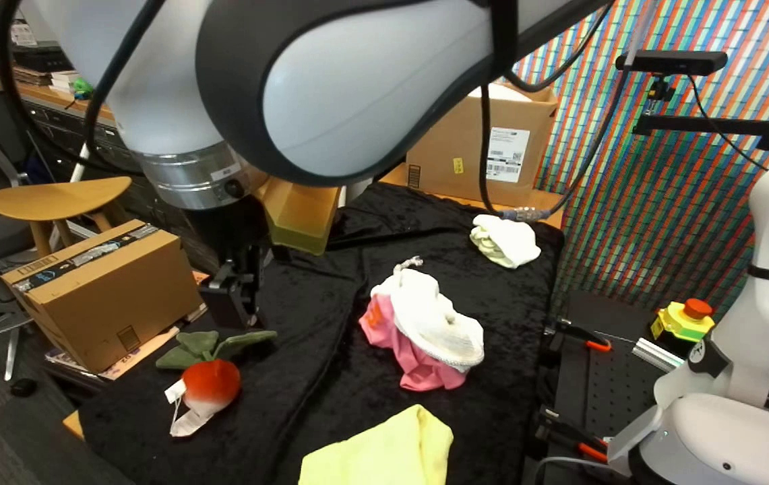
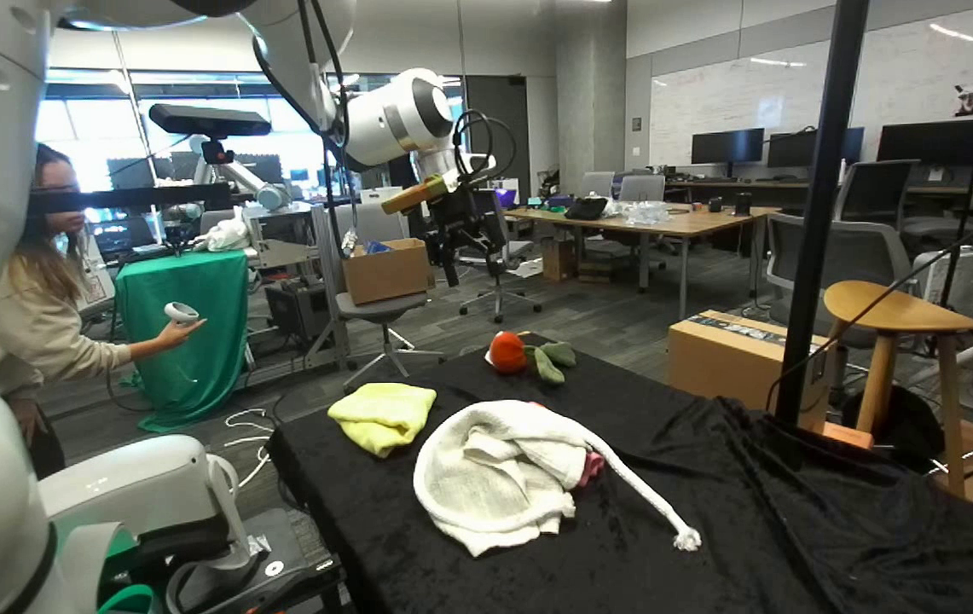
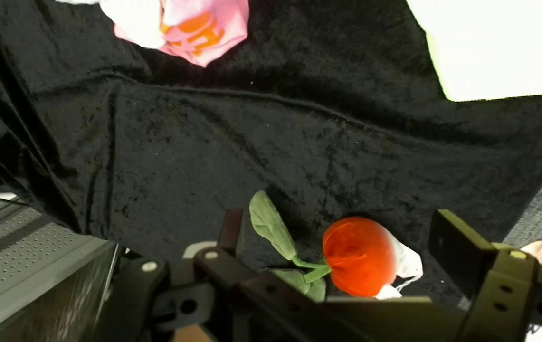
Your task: Put all the objects together at the center of the table
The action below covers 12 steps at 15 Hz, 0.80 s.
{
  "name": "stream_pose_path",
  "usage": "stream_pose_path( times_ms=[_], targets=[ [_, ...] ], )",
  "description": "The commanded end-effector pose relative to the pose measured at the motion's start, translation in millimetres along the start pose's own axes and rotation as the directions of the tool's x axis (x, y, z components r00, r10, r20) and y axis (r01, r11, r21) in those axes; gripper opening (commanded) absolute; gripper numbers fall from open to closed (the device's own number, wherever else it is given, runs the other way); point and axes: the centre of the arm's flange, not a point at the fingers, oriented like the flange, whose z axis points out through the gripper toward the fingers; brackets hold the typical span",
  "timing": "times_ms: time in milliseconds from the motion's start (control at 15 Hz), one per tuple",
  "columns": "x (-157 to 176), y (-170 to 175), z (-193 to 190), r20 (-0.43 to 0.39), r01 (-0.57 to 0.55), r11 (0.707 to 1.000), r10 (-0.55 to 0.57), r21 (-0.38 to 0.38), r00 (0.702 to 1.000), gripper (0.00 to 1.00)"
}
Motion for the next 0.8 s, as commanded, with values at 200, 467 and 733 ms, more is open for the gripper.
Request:
stream_pose_path(
  times_ms=[200,467,733],
  targets=[
    [36,-42,-1,-0.132,-0.016,1.0,0.013,-0.019,0.991,1.0],
    [54,-54,17,-0.153,-0.046,0.999,0.044,-0.011,0.987,1.0],
    [55,-54,31,-0.143,-0.073,0.997,0.074,0.013,0.987,1.0]
  ],
)
